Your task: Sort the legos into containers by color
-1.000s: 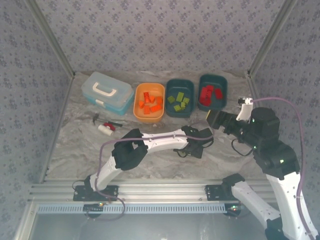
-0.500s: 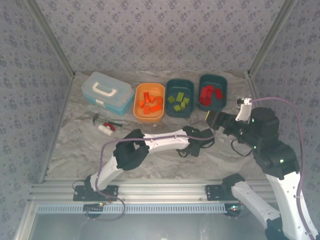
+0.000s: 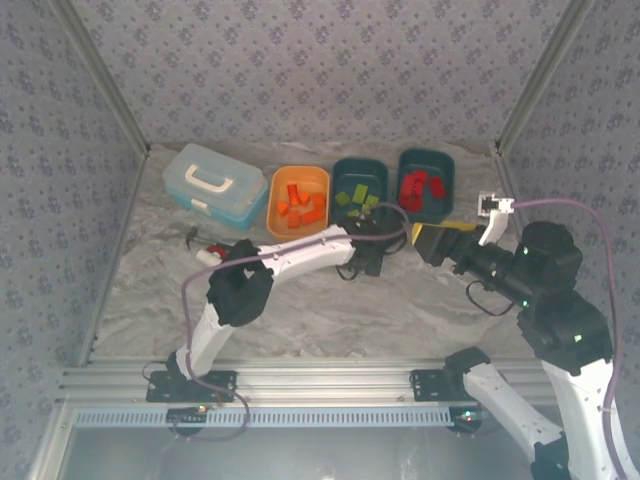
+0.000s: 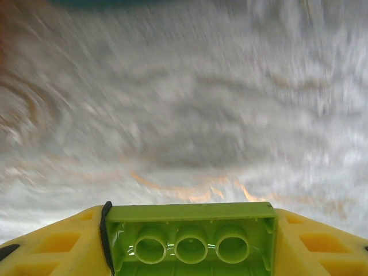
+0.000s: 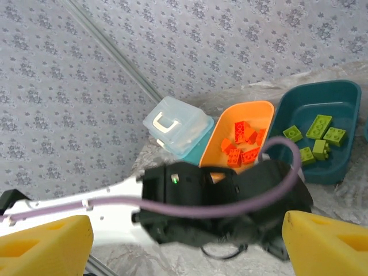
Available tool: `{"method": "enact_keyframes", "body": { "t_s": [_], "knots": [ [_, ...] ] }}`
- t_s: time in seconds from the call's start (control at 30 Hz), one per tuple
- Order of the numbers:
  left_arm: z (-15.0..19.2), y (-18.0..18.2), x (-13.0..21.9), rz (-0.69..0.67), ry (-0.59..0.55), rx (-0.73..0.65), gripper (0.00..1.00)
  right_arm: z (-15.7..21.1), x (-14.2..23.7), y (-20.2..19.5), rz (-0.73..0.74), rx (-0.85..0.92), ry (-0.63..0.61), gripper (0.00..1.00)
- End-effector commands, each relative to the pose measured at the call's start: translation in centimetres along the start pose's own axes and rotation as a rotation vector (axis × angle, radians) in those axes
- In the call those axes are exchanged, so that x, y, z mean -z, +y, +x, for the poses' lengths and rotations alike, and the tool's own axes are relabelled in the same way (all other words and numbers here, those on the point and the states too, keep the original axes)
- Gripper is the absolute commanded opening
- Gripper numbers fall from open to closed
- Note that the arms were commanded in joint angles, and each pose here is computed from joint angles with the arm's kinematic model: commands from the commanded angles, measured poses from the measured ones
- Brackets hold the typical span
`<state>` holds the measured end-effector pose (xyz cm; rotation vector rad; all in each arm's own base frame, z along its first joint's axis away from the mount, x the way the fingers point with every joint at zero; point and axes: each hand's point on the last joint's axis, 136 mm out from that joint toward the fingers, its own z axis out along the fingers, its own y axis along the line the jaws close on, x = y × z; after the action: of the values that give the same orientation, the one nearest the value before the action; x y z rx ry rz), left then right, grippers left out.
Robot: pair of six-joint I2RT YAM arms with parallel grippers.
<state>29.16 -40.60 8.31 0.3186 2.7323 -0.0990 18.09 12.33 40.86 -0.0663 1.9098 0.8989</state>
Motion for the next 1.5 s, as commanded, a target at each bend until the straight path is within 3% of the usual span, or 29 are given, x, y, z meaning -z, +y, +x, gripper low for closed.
{"method": "enact_keyframes", "body": {
  "t_s": [0.0,0.4,0.77,0.9,1.17,1.47],
  "knots": [
    [-5.4,0.4,4.4,0.070,-0.123,-0.018,0.51,-0.2,-0.4,0.6,-0.036,0.021,-0.004,0.88],
    [-16.8,2.9,4.0,0.159,-0.244,0.035,0.51,3.8,-5.5,-4.8,0.071,-0.046,0.071,0.87],
    [-23.5,5.2,-1.6,0.244,-0.369,0.139,0.52,4.5,-8.4,-7.8,0.119,-0.077,0.069,0.87],
    [-24.8,4.8,-3.6,0.318,-0.382,0.155,0.54,5.3,-8.2,-8.3,0.138,-0.078,0.094,0.87],
    [-24.8,5.9,-7.0,0.330,-0.347,0.192,0.60,6.0,-8.0,-9.0,0.157,-0.105,0.100,0.87],
    [-24.1,5.6,-7.5,0.354,-0.311,0.193,0.73,6.1,-8.5,-9.1,0.151,-0.116,0.112,0.87]
  ]
}}
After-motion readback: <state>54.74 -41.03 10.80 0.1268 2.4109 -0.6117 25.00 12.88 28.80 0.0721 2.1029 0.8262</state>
